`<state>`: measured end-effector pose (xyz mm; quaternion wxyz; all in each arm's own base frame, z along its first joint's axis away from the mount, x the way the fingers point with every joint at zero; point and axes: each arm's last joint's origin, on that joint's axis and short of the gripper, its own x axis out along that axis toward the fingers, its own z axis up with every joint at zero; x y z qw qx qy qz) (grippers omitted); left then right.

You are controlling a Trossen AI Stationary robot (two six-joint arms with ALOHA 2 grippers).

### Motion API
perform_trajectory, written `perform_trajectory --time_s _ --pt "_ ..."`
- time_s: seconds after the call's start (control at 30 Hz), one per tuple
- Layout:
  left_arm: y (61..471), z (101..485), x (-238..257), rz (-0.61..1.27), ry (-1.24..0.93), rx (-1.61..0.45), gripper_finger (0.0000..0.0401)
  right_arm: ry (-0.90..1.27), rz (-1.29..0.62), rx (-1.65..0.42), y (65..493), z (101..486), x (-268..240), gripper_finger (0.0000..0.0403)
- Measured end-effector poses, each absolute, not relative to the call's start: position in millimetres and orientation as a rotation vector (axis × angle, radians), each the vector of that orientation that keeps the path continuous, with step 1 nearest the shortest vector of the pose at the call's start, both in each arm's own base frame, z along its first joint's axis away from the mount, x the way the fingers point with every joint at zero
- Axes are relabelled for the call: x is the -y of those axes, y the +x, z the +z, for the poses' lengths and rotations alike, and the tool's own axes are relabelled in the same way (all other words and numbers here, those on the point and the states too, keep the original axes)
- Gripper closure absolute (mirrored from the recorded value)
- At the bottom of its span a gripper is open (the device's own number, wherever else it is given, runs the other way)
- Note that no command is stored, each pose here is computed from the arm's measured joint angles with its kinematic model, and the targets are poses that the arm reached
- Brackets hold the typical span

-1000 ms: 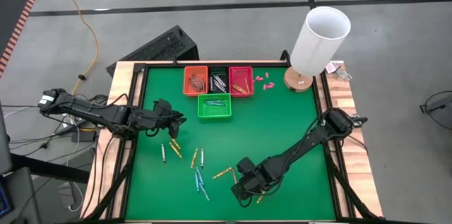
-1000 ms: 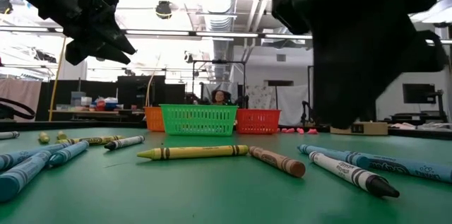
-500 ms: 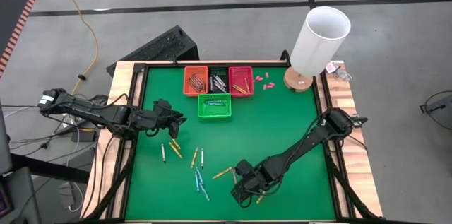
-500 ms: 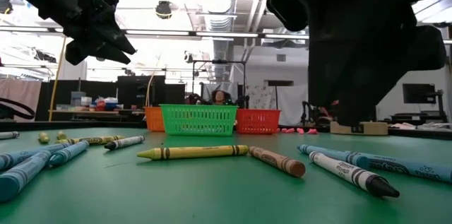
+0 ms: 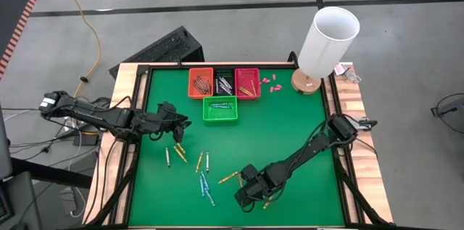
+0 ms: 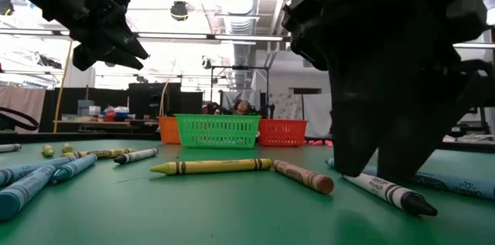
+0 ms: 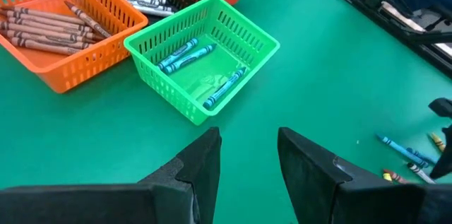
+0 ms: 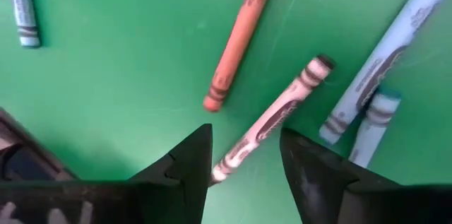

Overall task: Sort crayons
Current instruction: Put a black crayon in the black basket

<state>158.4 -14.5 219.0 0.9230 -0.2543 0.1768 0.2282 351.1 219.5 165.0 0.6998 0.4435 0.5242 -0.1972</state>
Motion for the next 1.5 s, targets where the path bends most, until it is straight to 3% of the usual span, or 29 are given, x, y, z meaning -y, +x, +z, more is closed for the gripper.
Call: perform_trajectory --time_s 0.37,1.1,1.5 --pt "158 218 15 0.470 -0.521 -0.370 0.0270 0.985 -0.485 -1.196 353 162 -211 0.0233" --pt "158 218 15 0.471 -0.521 -0.370 0.0270 0.868 -0.503 -1.230 357 161 -192 0.0390" --pt "158 218 14 0.472 -0.520 -0.370 0.0270 0.768 -0.478 -1.208 371 177 -179 0.0399"
